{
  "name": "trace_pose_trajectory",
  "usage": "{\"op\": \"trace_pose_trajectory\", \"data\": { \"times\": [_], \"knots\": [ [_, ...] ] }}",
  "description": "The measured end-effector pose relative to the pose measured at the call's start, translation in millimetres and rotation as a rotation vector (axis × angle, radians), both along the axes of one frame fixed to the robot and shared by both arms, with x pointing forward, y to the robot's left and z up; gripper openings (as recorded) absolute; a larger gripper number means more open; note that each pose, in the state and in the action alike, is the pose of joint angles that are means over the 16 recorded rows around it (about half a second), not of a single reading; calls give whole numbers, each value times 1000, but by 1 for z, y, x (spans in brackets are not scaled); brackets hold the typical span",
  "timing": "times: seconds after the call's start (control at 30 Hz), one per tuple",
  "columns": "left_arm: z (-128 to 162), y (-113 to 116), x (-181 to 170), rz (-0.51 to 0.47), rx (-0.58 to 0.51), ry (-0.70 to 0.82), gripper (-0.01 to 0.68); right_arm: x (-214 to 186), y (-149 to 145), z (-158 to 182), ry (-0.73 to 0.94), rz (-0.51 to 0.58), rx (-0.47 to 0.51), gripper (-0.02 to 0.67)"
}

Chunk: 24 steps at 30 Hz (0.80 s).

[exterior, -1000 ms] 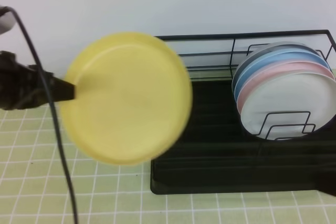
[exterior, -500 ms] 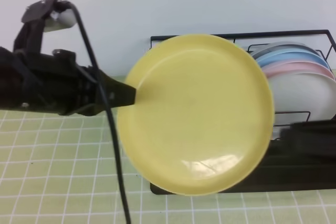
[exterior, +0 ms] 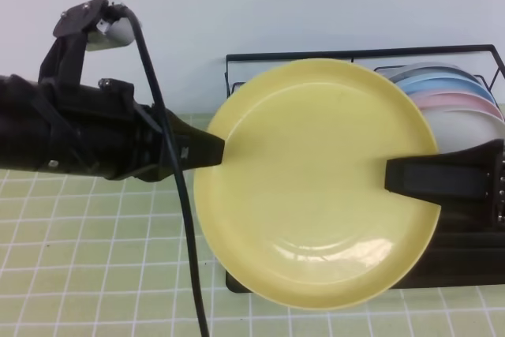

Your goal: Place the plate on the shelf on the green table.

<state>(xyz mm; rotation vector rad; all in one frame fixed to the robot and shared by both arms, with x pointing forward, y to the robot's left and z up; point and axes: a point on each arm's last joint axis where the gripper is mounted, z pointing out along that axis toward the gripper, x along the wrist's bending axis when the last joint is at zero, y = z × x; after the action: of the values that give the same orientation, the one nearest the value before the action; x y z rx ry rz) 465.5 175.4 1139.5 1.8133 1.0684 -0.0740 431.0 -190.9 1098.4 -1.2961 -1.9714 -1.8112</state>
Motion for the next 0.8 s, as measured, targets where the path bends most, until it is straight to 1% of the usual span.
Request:
{"op": "trace_pose_trajectory", "data": {
  "times": [0.17, 0.23, 0.3, 0.43, 0.67, 0.73, 0.8],
  "knots": [
    [0, -1, -4, -32, -4, 17, 25, 6, 1, -4, -75, 22, -28, 72],
    [0, -2, -5, -42, -10, 29, 53, 9, 1, -6, -113, 26, -49, 28],
    [1, -2, -6, -50, -20, 41, 97, 11, 1, -7, -153, 23, -77, 1],
    [2, -4, -9, -59, -52, 69, 219, 16, -2, -10, -238, -4, -161, -4],
    [9, -6, -12, -59, -125, 100, 445, 27, -12, -13, -393, -92, -348, -3],
    [11, -6, -13, -55, -143, 100, 494, 30, -15, -12, -447, -119, -412, -3],
    [13, -4, -14, -51, -158, 97, 527, 33, -19, -9, -510, -140, -481, -3]
  ]
}}
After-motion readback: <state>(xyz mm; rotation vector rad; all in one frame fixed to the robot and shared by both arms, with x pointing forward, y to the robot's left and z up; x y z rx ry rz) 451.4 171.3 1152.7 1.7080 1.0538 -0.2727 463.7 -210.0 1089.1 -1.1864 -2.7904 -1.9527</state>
